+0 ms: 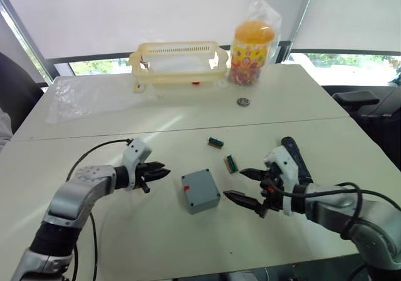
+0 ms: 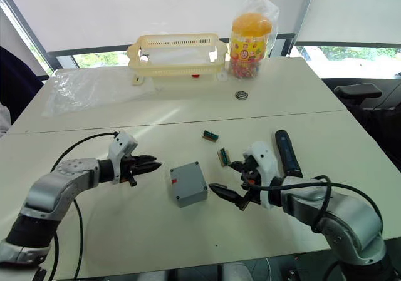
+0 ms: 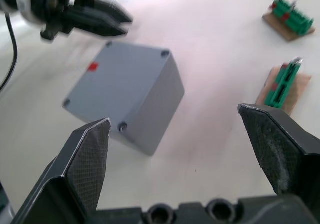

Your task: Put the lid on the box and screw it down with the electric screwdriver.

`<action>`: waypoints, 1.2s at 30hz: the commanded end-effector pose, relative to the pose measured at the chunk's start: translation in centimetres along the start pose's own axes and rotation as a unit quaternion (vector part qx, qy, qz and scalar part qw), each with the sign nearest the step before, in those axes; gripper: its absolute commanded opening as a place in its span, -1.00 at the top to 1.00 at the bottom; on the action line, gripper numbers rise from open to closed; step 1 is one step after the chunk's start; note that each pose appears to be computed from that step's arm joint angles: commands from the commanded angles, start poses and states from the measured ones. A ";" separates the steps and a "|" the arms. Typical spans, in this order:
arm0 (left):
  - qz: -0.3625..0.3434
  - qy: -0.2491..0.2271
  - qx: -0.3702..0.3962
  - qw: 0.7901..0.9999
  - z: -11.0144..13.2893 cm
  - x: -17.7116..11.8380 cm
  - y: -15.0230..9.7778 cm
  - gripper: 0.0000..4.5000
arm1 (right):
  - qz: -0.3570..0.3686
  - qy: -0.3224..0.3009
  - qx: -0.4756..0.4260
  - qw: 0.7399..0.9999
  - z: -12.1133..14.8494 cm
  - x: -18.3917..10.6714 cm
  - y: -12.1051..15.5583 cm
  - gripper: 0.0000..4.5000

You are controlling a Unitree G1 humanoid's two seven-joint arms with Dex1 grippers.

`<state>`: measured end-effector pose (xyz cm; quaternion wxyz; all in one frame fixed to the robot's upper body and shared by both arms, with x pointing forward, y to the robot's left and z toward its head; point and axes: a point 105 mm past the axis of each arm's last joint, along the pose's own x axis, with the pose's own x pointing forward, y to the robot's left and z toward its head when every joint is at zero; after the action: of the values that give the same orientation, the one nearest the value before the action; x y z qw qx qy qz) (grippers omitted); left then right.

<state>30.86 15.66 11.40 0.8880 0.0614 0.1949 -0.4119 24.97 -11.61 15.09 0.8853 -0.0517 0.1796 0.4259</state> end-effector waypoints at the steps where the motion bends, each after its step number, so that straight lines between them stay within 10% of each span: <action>1: -0.013 -0.012 -0.001 1.000 0.7 -1.4 -1.8 0.33 | 0.004 -0.017 -0.006 1.000 0.9 -0.4 -0.6 -0.98; 14: -0.073 0.003 -0.037 0.997 -0.7 -0.7 -6.5 0.33 | -0.048 0.043 -0.034 0.997 -2.7 1.9 -3.1 -0.98; 36: -0.077 0.004 0.002 0.997 -0.9 2.3 -5.7 0.33 | -0.018 0.047 -0.021 0.999 -4.4 3.6 0.3 -0.98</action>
<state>27.68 11.28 9.06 0.8571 0.0444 0.2239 -0.4618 25.83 -10.47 8.83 0.8813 -0.0928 0.2319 0.4011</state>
